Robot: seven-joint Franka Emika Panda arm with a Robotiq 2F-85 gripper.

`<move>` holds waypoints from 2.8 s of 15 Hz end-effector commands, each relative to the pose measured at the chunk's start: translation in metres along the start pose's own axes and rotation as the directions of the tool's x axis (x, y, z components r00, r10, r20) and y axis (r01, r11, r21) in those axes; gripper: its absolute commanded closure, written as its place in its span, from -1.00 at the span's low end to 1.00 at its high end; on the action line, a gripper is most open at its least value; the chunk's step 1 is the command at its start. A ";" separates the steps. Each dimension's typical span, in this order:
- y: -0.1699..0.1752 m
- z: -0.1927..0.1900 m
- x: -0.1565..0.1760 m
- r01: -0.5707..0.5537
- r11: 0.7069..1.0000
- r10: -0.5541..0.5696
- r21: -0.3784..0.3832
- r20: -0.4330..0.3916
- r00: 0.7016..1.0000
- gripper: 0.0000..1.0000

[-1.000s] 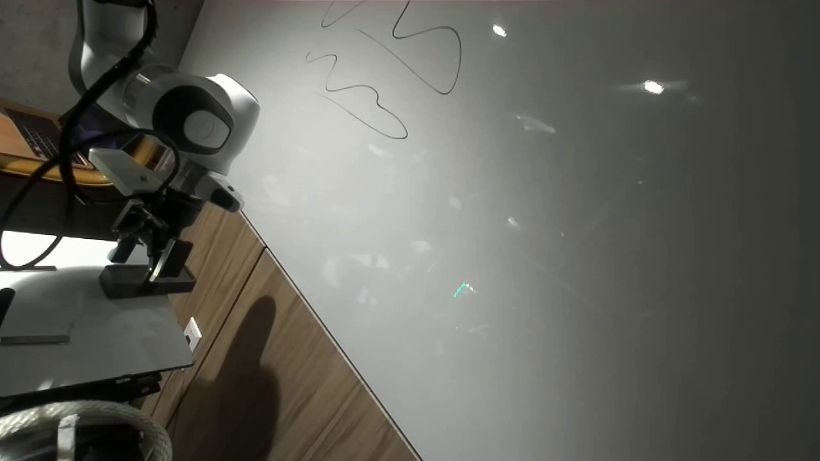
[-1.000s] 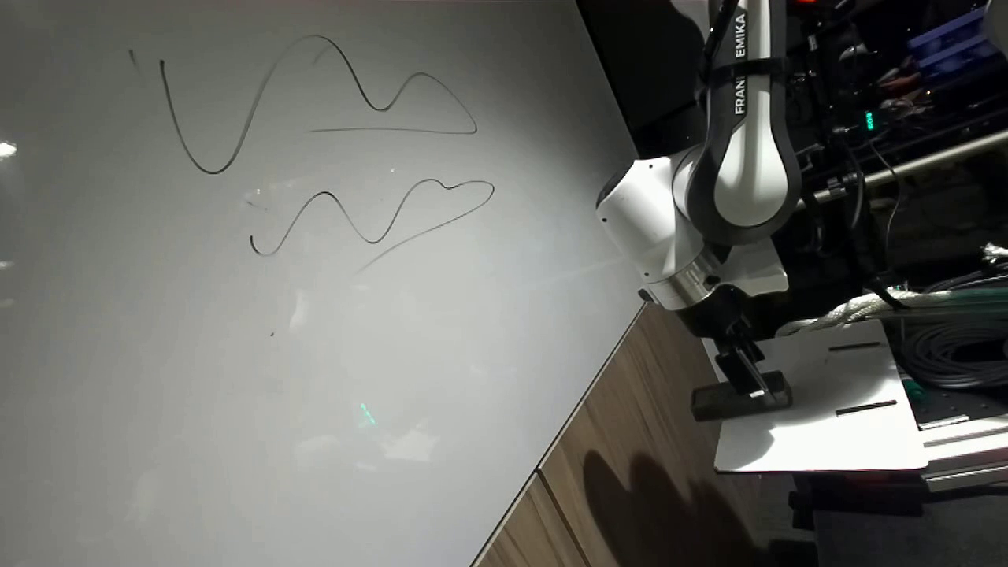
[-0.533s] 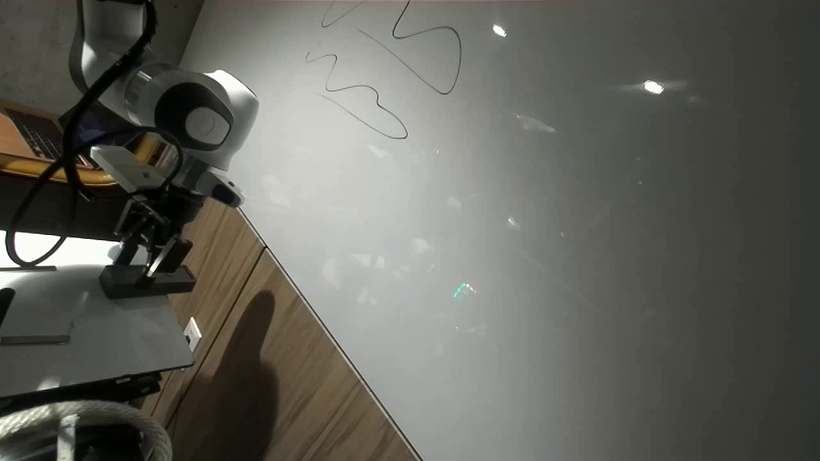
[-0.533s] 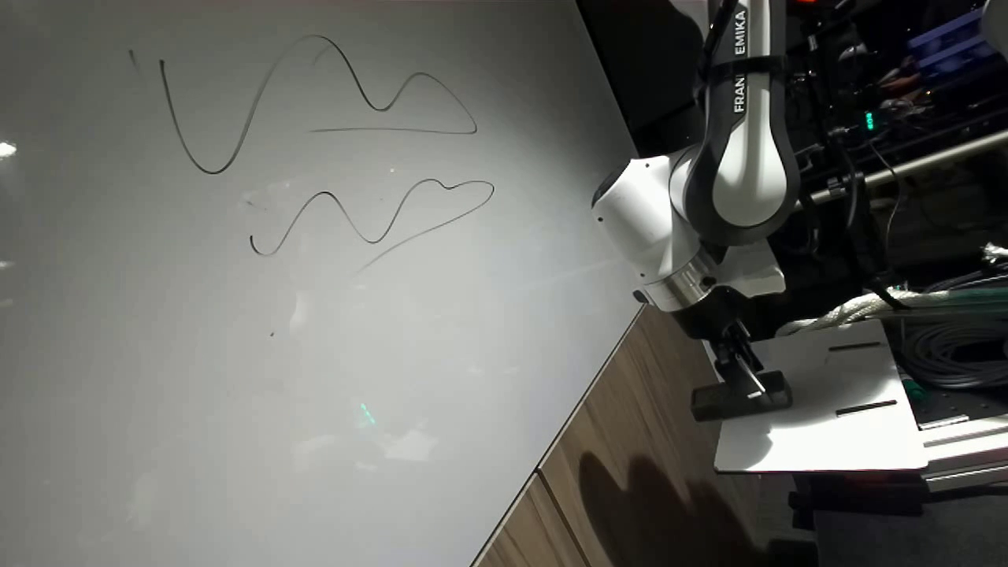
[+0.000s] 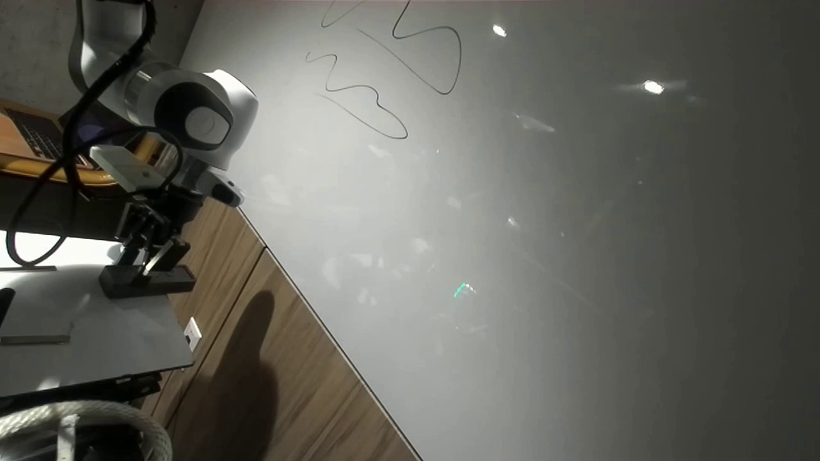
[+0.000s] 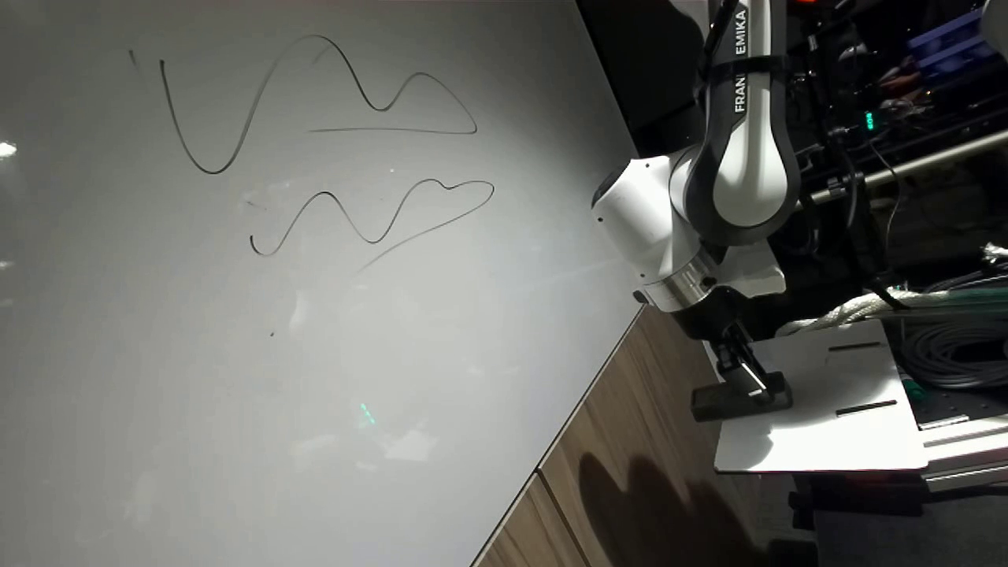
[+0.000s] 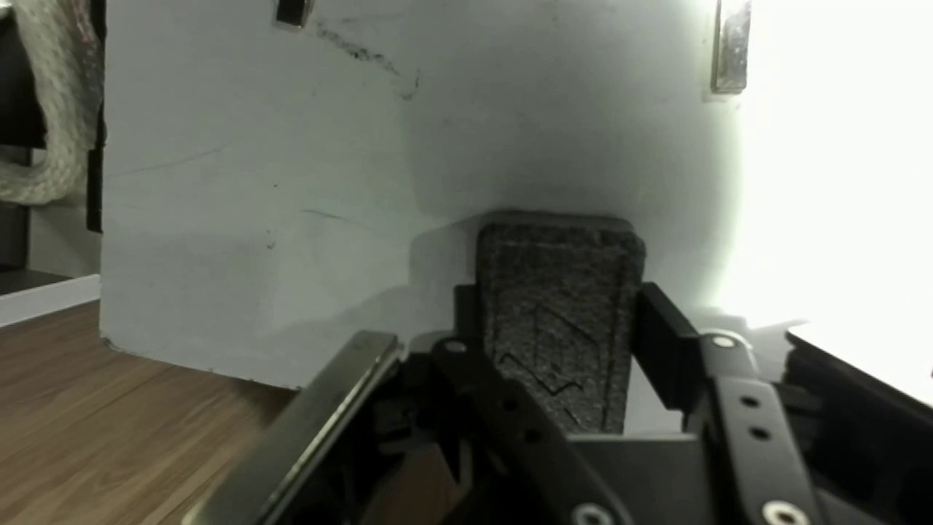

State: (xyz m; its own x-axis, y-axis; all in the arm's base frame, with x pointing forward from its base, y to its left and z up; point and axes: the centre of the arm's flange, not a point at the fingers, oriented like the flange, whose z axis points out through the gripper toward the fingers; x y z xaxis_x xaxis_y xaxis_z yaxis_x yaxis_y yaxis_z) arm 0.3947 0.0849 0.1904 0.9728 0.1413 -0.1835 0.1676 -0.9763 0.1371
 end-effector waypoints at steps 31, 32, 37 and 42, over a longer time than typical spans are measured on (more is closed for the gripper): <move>-0.096 -0.181 0.022 0.136 0.987 -0.154 -0.091 -0.232 0.961 0.43; -0.102 -0.202 0.023 0.139 0.985 -0.161 -0.102 -0.257 0.953 0.43; -0.116 -0.312 0.029 0.130 0.985 -0.166 -0.115 -0.399 0.902 0.43; -0.123 -0.418 0.021 0.107 0.988 -0.148 -0.107 -0.536 0.831 0.43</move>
State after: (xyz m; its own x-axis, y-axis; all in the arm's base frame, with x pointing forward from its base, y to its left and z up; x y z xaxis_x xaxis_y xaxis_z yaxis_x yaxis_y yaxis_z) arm 0.4553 0.2645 0.5228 0.8864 0.3590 0.2923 0.3074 -0.9285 0.2084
